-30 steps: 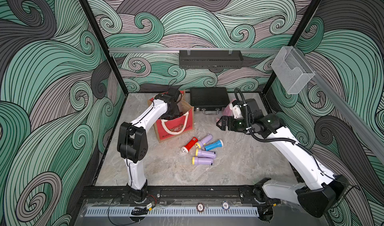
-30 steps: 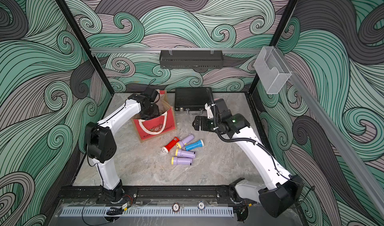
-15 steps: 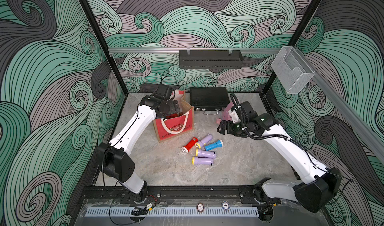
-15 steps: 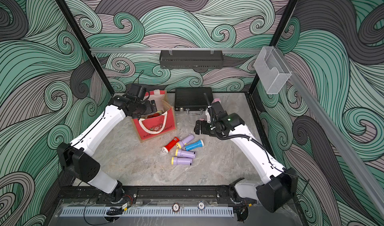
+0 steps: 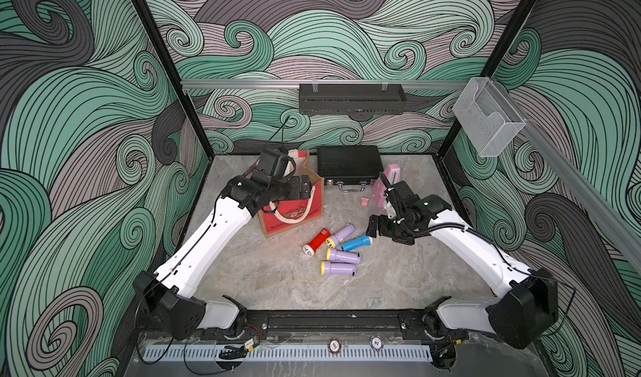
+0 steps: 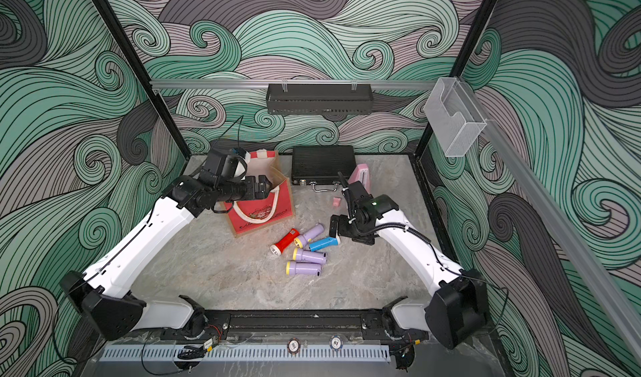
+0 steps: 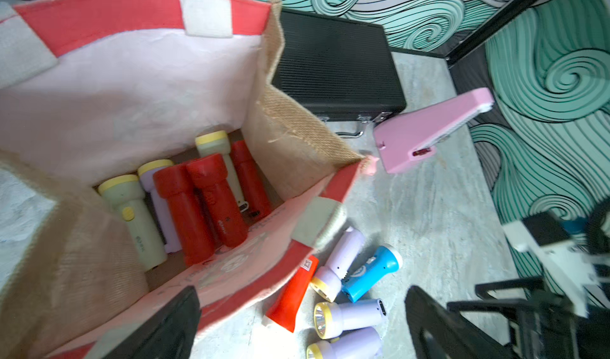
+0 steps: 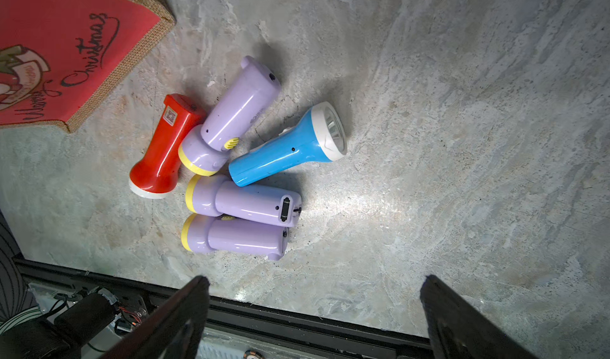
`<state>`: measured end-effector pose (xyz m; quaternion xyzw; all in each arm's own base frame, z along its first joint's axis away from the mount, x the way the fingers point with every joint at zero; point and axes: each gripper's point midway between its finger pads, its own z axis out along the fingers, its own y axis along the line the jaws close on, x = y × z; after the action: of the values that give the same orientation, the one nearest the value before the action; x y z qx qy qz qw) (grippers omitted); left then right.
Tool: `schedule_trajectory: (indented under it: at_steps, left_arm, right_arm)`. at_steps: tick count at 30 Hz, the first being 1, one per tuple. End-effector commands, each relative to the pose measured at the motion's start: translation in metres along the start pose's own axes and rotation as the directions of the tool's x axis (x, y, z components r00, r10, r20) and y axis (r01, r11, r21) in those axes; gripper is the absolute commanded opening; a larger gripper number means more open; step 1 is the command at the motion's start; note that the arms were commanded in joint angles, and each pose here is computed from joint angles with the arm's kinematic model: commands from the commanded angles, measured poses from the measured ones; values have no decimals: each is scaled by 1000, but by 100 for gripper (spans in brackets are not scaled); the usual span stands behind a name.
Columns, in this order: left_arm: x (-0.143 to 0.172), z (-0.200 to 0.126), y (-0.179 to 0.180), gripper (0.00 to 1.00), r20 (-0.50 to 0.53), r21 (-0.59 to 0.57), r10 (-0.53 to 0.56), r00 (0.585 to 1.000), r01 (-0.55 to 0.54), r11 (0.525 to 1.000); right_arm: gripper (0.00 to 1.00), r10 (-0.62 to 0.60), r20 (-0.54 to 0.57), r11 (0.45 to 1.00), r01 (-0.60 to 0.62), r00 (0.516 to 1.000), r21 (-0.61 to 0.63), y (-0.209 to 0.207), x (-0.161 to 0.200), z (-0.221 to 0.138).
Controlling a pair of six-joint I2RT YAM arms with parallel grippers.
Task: Put the flashlights into the tote bags
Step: Place the flashlight in the canvas bag, then pick up the flashlight from the center of the board.
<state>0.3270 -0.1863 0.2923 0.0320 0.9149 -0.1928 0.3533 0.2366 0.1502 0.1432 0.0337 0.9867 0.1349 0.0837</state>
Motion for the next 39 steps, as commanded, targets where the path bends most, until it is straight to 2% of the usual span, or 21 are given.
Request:
schedule_trajectory:
  at_steps: [1,18,39]
  left_arm:
    - [-7,-13,-25,98,65,127,32,997,-40,991]
    - [-4,-22,-51,98,84,255,23,996,-44,966]
    - [6,-36,-36,99,112,215,0,994,-24,976]
  right_arm:
    - [100,35,-26,998,-34,999,52,-11,4,10]
    - [100,94,-99,994,-87,991,69,-13,0,68]
    - [95,183,-186,983,-180,965,33,8,-20,122]
